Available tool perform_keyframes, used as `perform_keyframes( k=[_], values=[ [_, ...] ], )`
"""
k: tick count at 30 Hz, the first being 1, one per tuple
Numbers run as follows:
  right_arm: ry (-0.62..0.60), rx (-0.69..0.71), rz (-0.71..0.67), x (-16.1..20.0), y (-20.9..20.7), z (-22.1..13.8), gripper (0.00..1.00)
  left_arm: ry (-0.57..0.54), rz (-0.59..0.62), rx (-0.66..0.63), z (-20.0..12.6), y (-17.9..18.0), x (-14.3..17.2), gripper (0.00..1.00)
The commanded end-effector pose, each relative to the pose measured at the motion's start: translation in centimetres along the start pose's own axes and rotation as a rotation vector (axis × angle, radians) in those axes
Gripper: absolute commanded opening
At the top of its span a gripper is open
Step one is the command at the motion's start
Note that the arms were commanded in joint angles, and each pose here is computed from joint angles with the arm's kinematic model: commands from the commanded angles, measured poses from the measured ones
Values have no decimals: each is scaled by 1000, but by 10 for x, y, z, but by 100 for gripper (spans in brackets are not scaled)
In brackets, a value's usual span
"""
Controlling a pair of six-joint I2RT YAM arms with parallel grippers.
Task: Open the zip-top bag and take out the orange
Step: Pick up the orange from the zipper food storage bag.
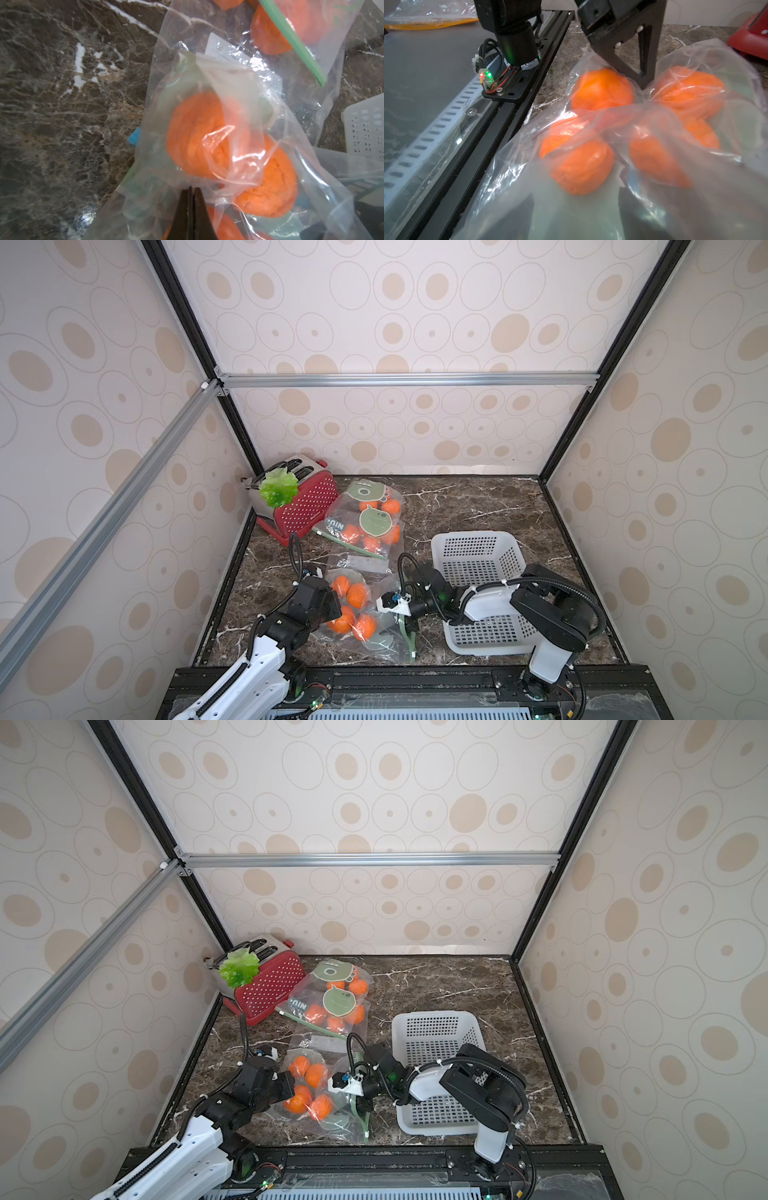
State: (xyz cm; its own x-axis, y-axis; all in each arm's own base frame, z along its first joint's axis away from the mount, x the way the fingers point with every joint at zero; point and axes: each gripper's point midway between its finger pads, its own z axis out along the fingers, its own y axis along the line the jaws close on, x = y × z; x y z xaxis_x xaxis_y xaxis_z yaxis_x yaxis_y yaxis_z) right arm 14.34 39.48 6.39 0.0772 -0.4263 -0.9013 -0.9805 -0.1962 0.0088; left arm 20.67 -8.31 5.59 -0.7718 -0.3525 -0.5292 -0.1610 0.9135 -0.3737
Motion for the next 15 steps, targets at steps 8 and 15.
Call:
perform_keyframes(
  k=[8,15],
  values=[
    [-70,3,-19,-14,-5,24,78,15,-61,-19,8,14,16,0],
    [-5,-99,-12,-1,16,34,78,13,-62,-1,10,9,14,0]
  ],
)
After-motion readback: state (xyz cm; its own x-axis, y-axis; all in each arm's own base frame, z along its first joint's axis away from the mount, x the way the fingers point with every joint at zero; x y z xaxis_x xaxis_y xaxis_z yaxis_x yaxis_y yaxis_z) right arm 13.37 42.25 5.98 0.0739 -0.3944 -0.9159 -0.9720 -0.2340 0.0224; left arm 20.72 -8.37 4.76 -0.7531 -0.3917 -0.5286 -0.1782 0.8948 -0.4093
